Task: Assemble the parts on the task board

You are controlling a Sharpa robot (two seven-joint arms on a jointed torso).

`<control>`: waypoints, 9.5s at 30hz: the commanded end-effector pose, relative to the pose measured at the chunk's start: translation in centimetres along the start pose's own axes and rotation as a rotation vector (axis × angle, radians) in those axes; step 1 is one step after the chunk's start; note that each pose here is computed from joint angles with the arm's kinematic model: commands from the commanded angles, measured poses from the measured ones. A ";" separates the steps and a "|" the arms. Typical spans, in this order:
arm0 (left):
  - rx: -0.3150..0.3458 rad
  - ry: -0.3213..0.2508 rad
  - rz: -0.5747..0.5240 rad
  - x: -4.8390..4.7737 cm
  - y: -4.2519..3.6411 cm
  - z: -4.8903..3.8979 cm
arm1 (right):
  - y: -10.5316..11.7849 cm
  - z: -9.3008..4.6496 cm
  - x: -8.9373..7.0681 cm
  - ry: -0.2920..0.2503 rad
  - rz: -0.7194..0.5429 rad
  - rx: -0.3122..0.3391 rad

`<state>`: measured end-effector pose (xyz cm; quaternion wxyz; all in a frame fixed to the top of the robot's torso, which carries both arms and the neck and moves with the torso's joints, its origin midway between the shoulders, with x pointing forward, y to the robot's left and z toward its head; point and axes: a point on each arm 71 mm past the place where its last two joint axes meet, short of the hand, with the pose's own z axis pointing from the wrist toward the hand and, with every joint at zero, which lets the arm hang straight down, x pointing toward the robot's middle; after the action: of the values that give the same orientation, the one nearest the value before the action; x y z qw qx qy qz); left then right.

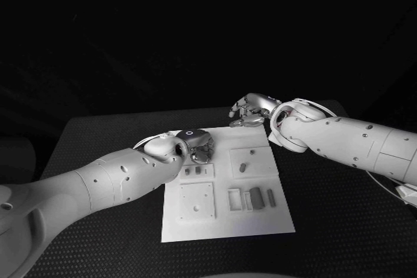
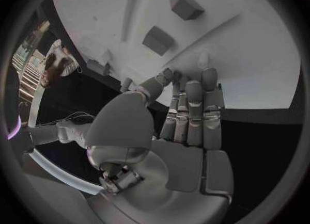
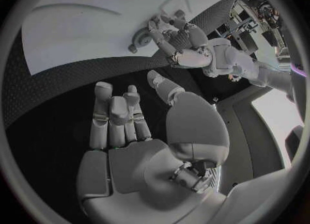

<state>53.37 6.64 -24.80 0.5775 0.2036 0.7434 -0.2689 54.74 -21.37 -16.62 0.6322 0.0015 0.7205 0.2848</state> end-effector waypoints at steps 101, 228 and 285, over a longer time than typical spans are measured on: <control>-0.044 0.001 -0.102 -2.26 4.40 -4.45 | -0.8 -0.3 -0.3 -0.001 -0.002 0.010; -0.060 0.057 -0.081 -0.24 4.42 -3.87 | -0.8 -0.3 -0.3 0.001 -0.002 0.010; -0.128 -0.245 -1.062 -4.28 11.77 -11.32 | -3.2 -5.6 2.8 0.104 -0.360 -0.050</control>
<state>53.26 23.20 -20.71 0.4697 -0.2600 0.6975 -0.4746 50.41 -25.61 -20.14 0.6300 -0.1205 0.7384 0.2082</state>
